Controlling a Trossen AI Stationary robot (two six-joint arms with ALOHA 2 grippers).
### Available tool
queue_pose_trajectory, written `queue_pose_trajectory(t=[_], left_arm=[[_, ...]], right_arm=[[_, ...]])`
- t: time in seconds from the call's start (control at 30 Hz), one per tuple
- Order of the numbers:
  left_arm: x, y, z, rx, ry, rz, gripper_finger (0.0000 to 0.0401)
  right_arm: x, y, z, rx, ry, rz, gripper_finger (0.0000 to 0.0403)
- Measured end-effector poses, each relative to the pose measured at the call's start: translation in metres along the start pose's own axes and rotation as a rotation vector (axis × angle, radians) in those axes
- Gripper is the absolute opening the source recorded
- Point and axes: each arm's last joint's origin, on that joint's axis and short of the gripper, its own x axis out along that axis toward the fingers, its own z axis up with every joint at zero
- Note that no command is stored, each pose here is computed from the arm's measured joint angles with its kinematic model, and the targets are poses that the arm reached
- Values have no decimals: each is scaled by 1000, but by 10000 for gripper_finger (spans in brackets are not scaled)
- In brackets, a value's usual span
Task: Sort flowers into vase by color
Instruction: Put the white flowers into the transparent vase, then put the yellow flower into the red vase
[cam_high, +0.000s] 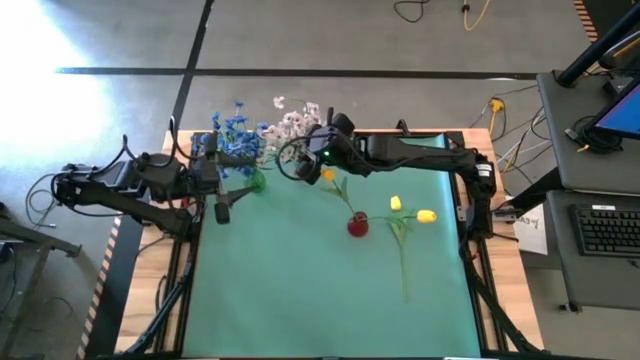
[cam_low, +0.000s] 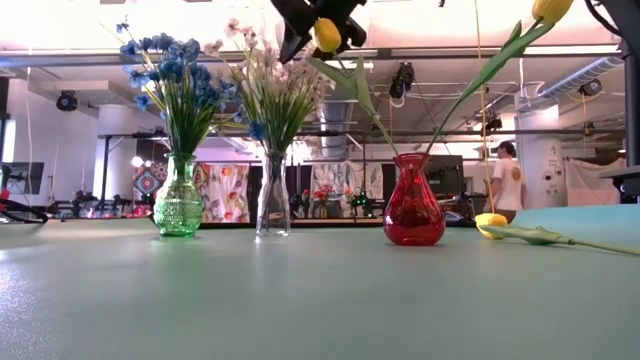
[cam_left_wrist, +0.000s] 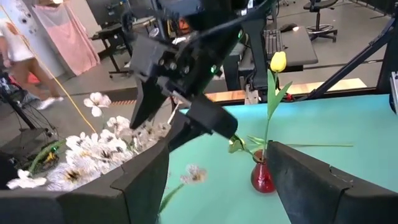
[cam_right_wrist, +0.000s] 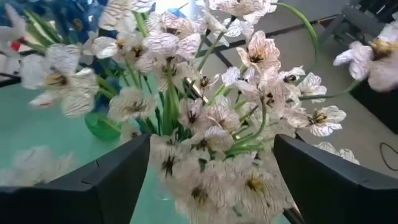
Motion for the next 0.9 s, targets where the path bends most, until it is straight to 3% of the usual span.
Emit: queue_pose_trajectory(t=[0.23,0.5,0.9], left_arm=[[14,-8,-4,-21,49,-25,256],[36,-26,-11,-65,118,-233,256],[46,-53,-28,-90,317,-357,256]], right_arm=[[-21,6,16,-38,-66,34,337],[-72,12,31,-113,-108,98,338],[-149,35,-2,-130,166,286,338]])
